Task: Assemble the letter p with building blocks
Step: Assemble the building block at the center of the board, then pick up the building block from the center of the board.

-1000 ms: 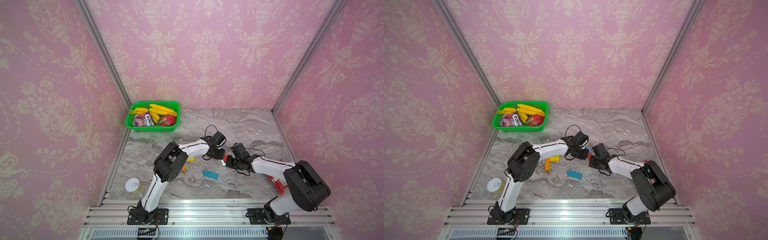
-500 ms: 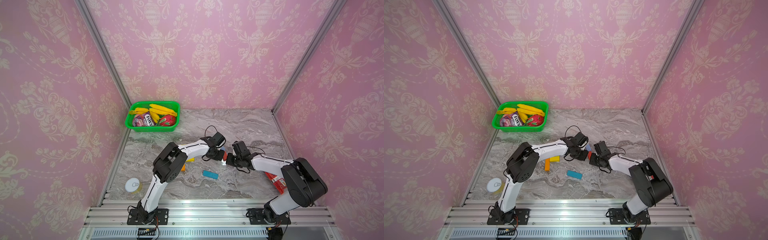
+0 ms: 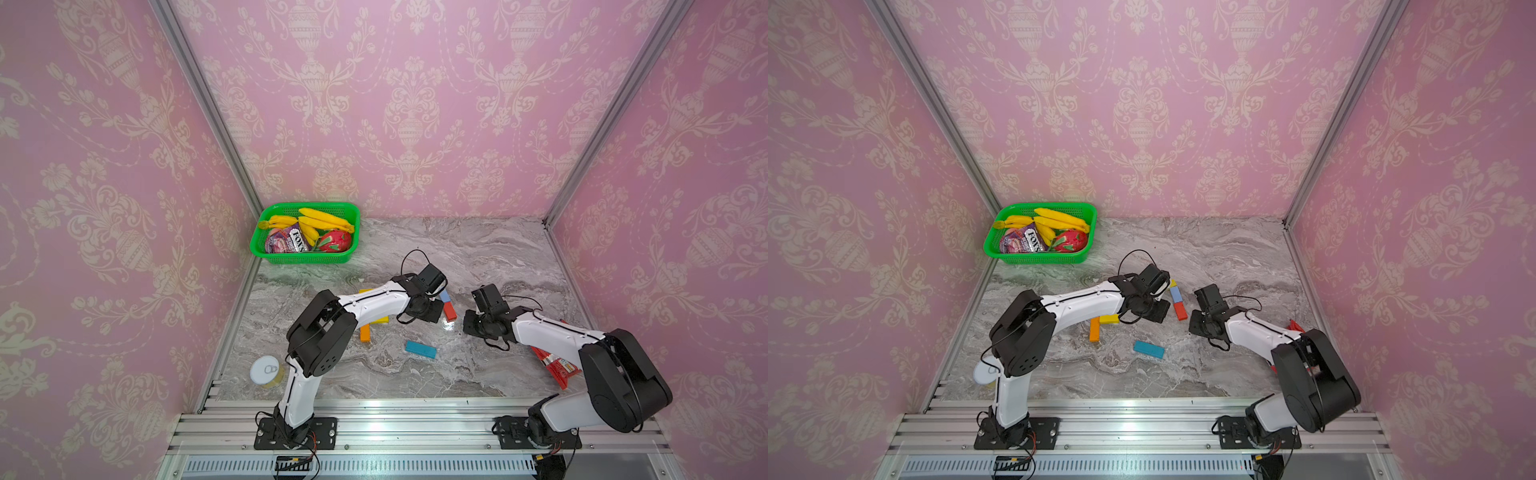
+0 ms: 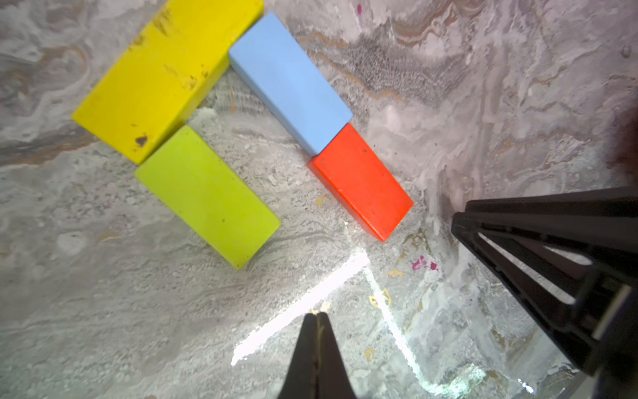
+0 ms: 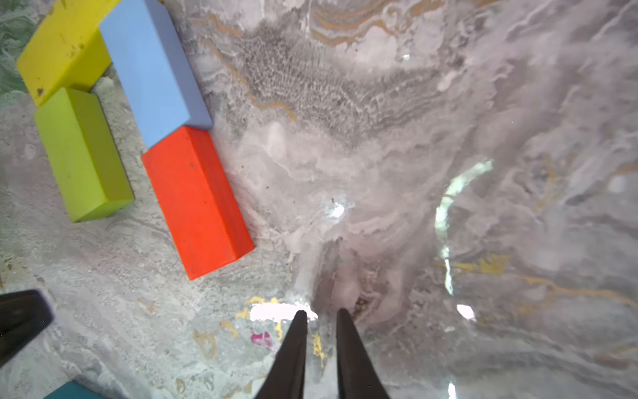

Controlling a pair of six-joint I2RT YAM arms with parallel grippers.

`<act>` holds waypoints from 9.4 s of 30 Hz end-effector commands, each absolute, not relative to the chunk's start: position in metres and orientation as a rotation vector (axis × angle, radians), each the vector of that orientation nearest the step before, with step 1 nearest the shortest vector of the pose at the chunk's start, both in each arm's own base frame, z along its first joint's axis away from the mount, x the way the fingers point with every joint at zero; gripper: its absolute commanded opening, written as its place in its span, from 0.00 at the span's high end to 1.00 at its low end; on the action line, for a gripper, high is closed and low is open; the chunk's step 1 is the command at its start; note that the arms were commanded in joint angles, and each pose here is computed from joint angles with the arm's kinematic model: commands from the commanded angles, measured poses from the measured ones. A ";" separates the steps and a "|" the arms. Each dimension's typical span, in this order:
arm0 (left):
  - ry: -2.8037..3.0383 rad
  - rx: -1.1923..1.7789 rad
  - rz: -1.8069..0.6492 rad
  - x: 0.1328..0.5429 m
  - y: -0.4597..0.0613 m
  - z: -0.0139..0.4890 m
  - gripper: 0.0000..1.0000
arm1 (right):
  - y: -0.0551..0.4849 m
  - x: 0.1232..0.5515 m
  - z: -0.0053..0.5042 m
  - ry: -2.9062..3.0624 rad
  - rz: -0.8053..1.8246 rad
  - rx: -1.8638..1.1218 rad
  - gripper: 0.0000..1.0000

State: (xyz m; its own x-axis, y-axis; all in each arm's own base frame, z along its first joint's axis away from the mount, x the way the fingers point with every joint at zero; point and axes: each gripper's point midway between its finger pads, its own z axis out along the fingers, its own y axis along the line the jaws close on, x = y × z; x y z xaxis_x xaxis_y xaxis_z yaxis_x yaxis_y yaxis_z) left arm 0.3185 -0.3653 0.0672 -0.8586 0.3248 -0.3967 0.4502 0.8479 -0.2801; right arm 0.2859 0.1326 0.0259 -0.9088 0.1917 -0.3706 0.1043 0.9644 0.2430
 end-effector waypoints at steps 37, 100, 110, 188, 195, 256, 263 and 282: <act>2.639 0.359 -0.468 0.340 -0.294 0.073 1.00 | 0.200 0.292 0.024 2.804 0.474 0.049 0.91; 2.775 0.273 -0.624 0.359 -0.338 0.019 1.00 | 0.188 0.319 0.021 2.799 0.447 0.016 0.85; 2.765 0.271 -0.589 0.359 -0.332 0.025 1.00 | 0.191 0.312 0.022 2.795 0.504 0.039 0.85; 2.746 0.280 -0.569 0.357 -0.321 0.038 1.00 | 0.171 0.329 0.008 2.835 0.389 0.057 0.84; 2.744 0.277 -0.559 0.356 -0.319 0.039 1.00 | 0.171 0.329 0.006 2.839 0.381 0.061 0.84; 2.354 0.013 -0.557 0.305 -0.192 0.184 0.59 | 0.261 0.194 0.047 2.658 0.182 -1.235 0.23; 2.351 -0.024 -0.546 0.302 -0.179 0.181 0.59 | 0.271 0.203 0.034 2.640 0.098 -1.306 0.22; 2.385 -0.031 -0.583 0.314 -0.179 0.166 0.59 | 0.267 0.219 0.027 2.696 -0.044 -1.147 0.89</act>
State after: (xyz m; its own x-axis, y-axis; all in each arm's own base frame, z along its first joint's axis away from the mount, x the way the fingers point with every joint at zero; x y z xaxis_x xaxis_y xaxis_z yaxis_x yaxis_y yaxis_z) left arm 0.3120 -0.1743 0.1699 -0.7584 -0.1906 -0.6233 0.1061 0.9074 -0.4066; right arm 0.2146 0.2746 0.0255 -0.6325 -0.7524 -0.1842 -0.7565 0.6511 -0.0617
